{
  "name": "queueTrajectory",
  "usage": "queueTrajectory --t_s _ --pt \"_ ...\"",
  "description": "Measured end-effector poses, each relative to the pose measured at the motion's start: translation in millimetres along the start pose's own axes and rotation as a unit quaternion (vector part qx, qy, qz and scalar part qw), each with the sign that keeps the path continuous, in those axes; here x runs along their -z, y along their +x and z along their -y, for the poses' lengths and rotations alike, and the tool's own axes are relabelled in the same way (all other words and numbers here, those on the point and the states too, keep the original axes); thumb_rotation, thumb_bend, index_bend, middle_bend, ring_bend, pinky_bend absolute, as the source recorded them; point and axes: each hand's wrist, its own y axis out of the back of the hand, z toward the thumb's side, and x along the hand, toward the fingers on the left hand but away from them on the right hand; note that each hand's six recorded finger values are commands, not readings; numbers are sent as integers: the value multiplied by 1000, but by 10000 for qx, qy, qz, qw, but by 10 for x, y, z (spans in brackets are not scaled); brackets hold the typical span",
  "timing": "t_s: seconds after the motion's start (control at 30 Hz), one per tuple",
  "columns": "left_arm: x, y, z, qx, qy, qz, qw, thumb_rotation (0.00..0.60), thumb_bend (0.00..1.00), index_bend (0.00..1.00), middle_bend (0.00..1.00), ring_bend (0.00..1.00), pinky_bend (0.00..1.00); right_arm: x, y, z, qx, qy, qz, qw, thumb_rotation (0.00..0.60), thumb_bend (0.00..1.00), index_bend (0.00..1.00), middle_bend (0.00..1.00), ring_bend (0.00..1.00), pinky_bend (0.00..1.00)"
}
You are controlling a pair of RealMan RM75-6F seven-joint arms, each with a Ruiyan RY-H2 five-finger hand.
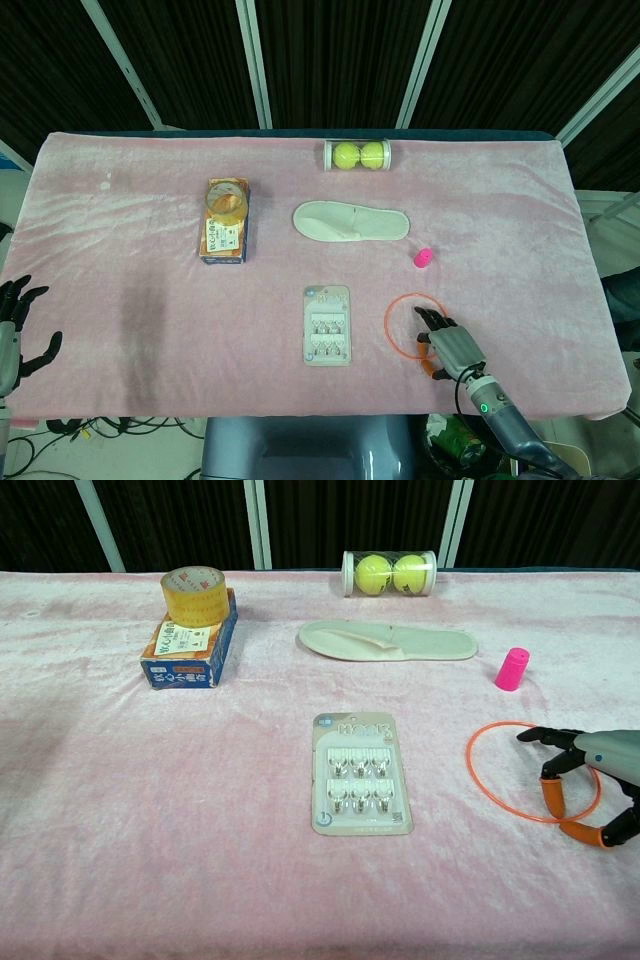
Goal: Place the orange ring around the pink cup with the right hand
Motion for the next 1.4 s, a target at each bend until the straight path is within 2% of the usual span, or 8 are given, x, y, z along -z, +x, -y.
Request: queueTrajectory --t_s 1.4 --pt "-2 9 9 8 16 -14 10000 600 354 194 65 0 0 30 -19 20 -96 39 34 9999 600 316 562 0 0 160"
